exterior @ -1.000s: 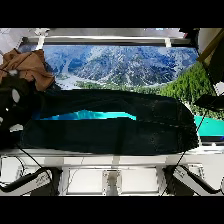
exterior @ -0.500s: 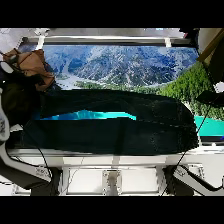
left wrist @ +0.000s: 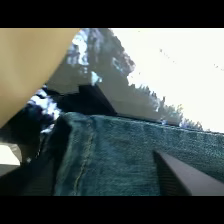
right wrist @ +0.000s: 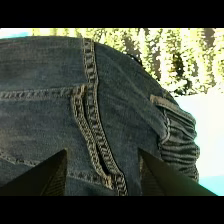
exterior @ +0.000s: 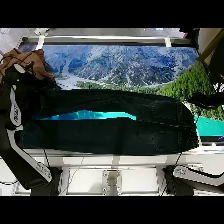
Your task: Fold the clothes and pants, and hang the long-sleeved shirts on hangers.
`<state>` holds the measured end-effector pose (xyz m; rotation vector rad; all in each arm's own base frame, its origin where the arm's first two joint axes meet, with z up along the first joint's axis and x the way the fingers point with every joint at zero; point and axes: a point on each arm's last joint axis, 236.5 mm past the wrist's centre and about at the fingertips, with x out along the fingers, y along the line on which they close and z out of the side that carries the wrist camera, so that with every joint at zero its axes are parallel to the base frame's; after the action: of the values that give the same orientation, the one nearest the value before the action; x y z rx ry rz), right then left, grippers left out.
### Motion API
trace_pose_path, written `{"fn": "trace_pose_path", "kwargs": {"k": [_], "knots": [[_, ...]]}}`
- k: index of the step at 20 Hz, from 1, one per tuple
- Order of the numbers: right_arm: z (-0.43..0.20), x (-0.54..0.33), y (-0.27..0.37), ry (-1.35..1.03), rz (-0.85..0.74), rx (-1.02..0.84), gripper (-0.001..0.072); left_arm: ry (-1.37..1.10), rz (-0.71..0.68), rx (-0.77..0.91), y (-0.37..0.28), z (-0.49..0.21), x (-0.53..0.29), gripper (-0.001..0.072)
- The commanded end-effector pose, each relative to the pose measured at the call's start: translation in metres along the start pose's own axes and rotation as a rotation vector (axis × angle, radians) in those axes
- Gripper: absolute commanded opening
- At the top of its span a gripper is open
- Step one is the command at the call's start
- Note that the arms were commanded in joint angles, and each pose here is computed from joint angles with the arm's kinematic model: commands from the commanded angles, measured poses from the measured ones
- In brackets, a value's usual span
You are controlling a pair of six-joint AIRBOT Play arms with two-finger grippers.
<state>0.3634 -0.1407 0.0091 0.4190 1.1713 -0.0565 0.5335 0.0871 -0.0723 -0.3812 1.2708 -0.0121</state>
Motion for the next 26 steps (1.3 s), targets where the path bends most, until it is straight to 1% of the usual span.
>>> {"fn": "trace_pose_path", "kwargs": {"k": [1,2,3,5,7,9,11,14,16,18,21,23,26], "knots": [[0.002,0.006,-0.002,-0.001,0.002,0.009,0.0496,0.021,-0.015,0.051,-0.012,-0.004,0.008,0.0445],[0.001,0.006,-0.004,0.002,-0.007,0.006,0.0496,0.023,-0.017,0.075,-0.016,-0.004,0.010,0.0170],[0.000,0.006,-0.008,0.009,-0.021,0.000,0.0496,0.025,-0.019,0.102,-0.020,-0.005,0.010,0.0021],[0.001,0.004,-0.017,0.000,-0.045,0.017,0.0495,0.023,-0.015,0.122,-0.025,-0.004,0.010,0.0017],[0.006,0.000,-0.038,-0.042,-0.044,0.148,0.0496,0.008,-0.014,0.127,-0.026,0.001,0.005,0.0017],[0.005,0.006,-0.045,-0.048,0.077,0.287,0.0496,-0.013,-0.012,0.131,-0.028,0.006,-0.003,0.0017],[-0.002,0.025,-0.048,-0.002,0.155,0.319,0.0497,-0.028,-0.012,0.132,-0.029,0.009,-0.010,0.0017],[0.001,0.060,-0.040,0.015,0.235,0.309,0.0497,-0.035,-0.012,0.130,-0.031,0.011,-0.016,0.0017],[0.000,0.078,-0.043,0.041,0.240,0.321,0.0497,-0.026,-0.014,0.123,-0.032,0.008,-0.016,0.0017],[0.001,0.086,-0.050,0.052,0.239,0.327,0.0496,-0.010,-0.015,0.124,-0.032,0.005,-0.016,0.0016],[-0.001,0.087,-0.064,0.066,0.179,0.297,0.0496,-0.001,-0.017,0.123,-0.032,0.003,-0.016,0.0017],[-0.006,0.086,-0.063,0.091,0.179,0.289,0.0495,-0.001,-0.017,0.126,-0.033,0.003,-0.016,0.0017],[-0.033,0.089,-0.043,0.217,0.276,0.252,0.0495,0.001,-0.018,0.125,-0.033,0.002,-0.016,0.0016]]}}
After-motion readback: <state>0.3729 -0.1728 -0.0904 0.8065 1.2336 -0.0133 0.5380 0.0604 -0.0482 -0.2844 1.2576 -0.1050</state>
